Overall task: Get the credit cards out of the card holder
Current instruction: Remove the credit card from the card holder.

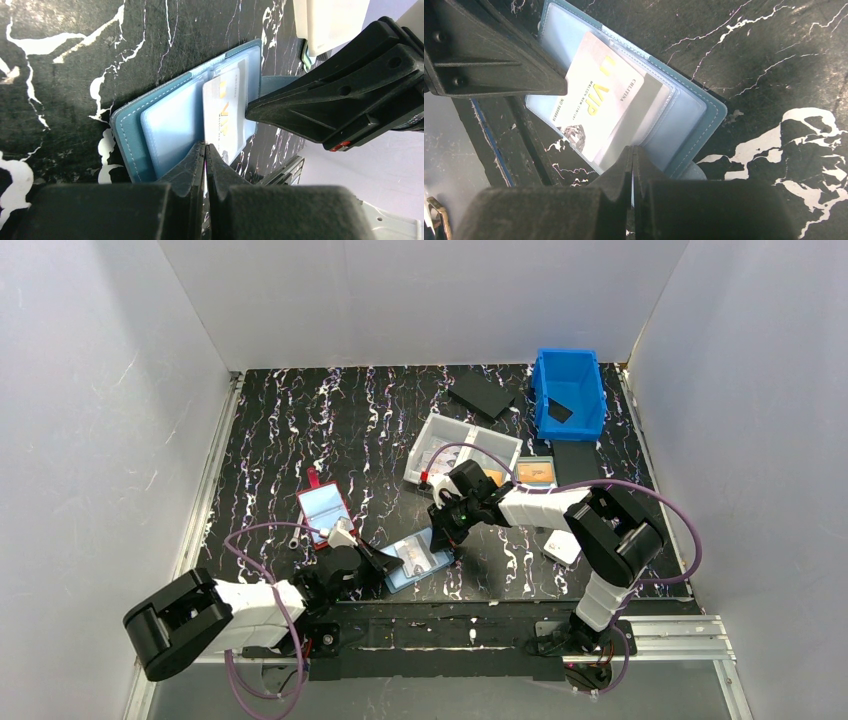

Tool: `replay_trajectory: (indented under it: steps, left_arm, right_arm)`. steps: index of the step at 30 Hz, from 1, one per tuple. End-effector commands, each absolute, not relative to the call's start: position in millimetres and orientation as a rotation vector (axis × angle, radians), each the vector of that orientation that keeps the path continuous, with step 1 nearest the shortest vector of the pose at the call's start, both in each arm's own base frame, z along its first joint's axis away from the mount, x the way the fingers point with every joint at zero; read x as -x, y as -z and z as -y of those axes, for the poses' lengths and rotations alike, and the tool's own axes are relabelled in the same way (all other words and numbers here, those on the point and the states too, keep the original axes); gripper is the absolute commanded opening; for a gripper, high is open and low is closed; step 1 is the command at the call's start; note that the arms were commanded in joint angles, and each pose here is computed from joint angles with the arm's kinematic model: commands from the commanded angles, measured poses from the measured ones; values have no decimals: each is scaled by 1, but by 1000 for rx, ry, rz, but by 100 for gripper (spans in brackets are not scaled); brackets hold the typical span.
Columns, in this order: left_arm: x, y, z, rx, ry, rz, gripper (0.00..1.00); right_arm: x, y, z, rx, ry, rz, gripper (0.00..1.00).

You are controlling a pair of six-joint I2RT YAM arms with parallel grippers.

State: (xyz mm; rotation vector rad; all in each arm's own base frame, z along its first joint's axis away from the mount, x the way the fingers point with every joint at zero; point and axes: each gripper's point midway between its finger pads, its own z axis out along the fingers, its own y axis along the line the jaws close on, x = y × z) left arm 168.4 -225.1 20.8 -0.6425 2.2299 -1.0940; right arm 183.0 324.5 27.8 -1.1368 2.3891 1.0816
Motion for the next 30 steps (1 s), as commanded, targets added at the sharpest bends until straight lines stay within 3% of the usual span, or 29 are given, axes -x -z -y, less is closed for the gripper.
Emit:
replay_trajectory:
  steps: [1,19,30]
  left_arm:
    - [-158,7,197,675,974,-2267,0]
    - [-157,-8,197,636,1035,-2221,0]
    - [-157,-25,193,568,1056,-2176,0]
  right_arm:
    - [-179,4,-302,1172,-914,-2504,6]
    - [-176,3,-305,1178,-949,-2500,7]
    - [-170,-23,-315,1219,-1088,-2384,16]
